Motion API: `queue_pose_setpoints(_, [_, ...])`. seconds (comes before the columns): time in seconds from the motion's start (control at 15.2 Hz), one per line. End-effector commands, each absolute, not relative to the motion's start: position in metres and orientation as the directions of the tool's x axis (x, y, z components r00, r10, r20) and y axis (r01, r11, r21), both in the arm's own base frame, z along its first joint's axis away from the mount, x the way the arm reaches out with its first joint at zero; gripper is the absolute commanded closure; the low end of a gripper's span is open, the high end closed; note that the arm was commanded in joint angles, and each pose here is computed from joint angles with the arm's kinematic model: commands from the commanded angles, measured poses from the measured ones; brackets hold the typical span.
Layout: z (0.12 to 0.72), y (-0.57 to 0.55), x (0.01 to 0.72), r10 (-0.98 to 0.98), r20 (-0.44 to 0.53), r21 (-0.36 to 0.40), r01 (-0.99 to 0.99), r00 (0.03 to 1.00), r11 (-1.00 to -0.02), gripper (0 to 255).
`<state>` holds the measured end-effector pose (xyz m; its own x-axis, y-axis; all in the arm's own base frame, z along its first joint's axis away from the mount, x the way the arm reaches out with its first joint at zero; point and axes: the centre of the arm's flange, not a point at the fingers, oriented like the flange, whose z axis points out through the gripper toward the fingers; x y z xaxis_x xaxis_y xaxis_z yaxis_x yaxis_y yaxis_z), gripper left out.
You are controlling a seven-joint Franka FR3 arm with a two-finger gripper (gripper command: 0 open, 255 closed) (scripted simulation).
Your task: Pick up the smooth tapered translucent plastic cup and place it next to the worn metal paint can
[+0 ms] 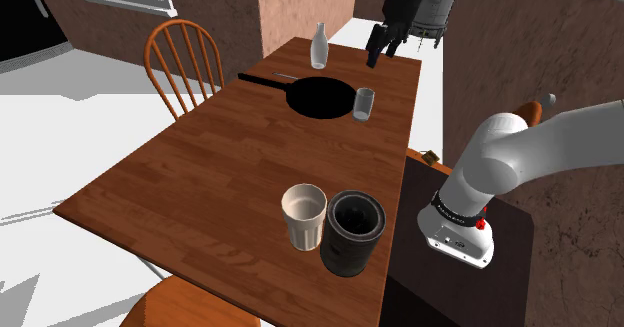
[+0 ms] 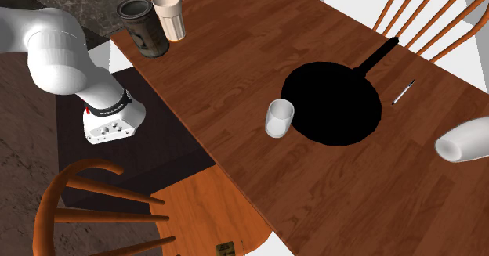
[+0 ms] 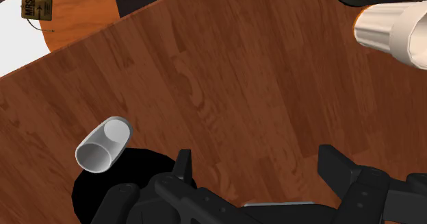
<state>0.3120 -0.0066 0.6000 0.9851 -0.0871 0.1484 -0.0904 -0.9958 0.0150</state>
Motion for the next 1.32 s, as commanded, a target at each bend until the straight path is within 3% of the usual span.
queue_pose_setpoints(0.0, [0.600, -0.007, 0.312, -0.087, 0.148, 0.015, -0.090, 0.985, -0.996, 0])
queue_pose_setpoints(1.25, [0.442, -0.179, 0.427, -0.062, 0.033, -0.005, -0.062, 0.998, -0.998, 0])
